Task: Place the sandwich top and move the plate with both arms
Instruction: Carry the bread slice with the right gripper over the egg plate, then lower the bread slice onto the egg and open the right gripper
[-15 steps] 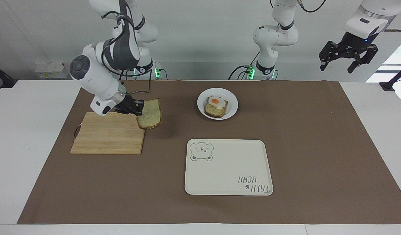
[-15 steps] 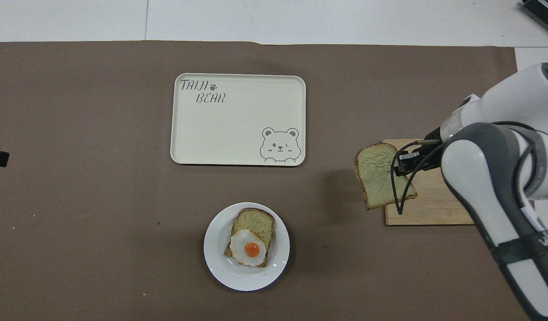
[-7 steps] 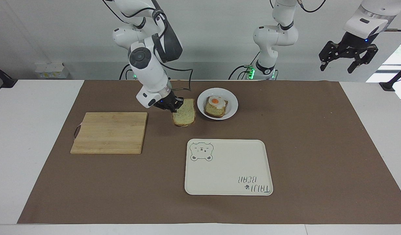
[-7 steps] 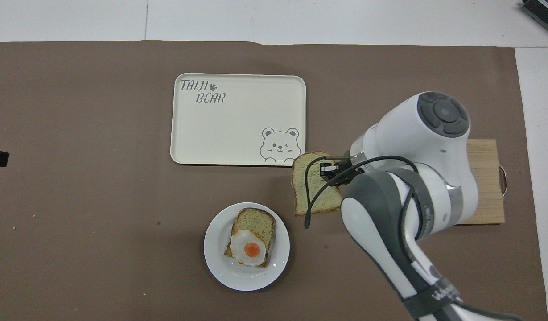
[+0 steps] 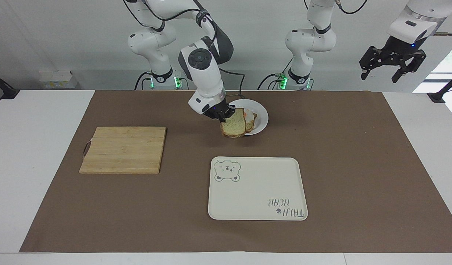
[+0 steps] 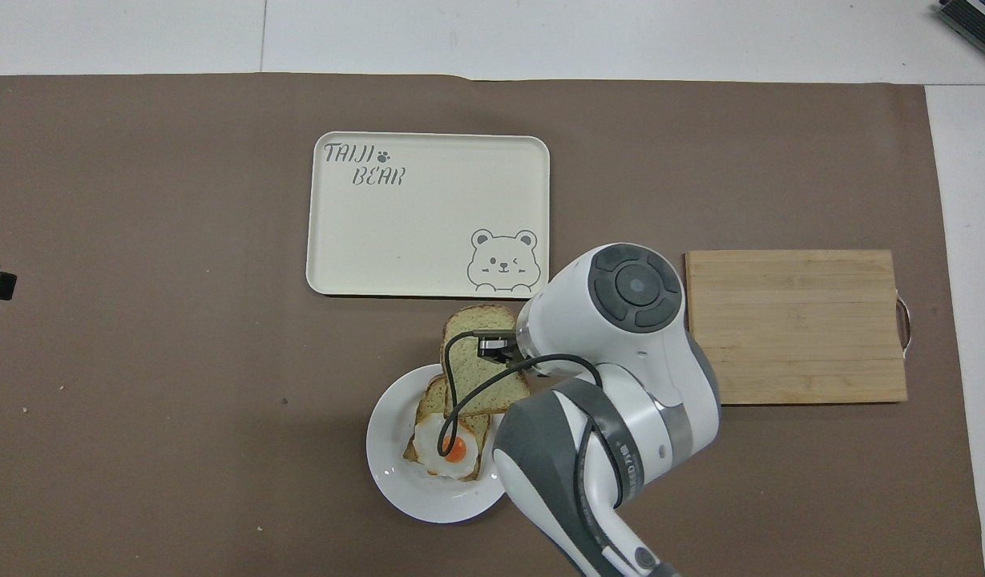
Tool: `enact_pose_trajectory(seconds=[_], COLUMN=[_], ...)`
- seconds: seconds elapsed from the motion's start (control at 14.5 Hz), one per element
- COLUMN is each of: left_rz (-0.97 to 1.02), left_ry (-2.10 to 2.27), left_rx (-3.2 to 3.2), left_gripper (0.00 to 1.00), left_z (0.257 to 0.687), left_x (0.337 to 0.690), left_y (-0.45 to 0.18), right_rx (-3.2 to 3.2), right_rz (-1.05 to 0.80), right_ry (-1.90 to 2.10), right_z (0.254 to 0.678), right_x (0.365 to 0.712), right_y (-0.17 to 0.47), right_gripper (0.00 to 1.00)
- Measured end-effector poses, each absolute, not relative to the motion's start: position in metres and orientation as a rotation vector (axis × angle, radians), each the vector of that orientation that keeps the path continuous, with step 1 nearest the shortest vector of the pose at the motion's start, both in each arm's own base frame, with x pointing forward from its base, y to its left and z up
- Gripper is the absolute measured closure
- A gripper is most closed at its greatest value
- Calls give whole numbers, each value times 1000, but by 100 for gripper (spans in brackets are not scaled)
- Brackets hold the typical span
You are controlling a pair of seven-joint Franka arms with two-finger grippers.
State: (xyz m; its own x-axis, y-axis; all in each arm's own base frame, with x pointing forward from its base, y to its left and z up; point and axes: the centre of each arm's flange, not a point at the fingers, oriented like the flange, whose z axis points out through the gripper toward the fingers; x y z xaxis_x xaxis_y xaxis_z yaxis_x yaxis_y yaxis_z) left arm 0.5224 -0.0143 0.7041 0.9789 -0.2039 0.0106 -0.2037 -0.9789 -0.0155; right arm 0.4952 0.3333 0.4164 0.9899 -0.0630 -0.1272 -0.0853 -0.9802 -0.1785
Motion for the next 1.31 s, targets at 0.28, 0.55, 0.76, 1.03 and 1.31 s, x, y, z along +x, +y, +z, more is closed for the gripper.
enact_pose_trajectory(seconds=[0.28,0.55,0.76,1.03,1.31], left_rz=[-19,-19,-19,-19,-19], left_ry=[320,320,320,320,320], left_rx=[-3111,-3111,-3111,-3111,-3111], left_gripper=[0,0,0,0,0], left_z=[704,704,704,704,704], left_x=[522,522,522,522,522], left_y=[-14,-14,-14,-14,-14], right_rx=[-2966,-2972,-2983,-2987,-2978], right_rz=[193,180,193,189,204], right_ry=[59,27,6,40,105], right_z=[391,372,359,344,339], right_x=[475,462,453,453,454], right_y=[359,377,386,385,384], right_gripper=[91,91,91,91,83])
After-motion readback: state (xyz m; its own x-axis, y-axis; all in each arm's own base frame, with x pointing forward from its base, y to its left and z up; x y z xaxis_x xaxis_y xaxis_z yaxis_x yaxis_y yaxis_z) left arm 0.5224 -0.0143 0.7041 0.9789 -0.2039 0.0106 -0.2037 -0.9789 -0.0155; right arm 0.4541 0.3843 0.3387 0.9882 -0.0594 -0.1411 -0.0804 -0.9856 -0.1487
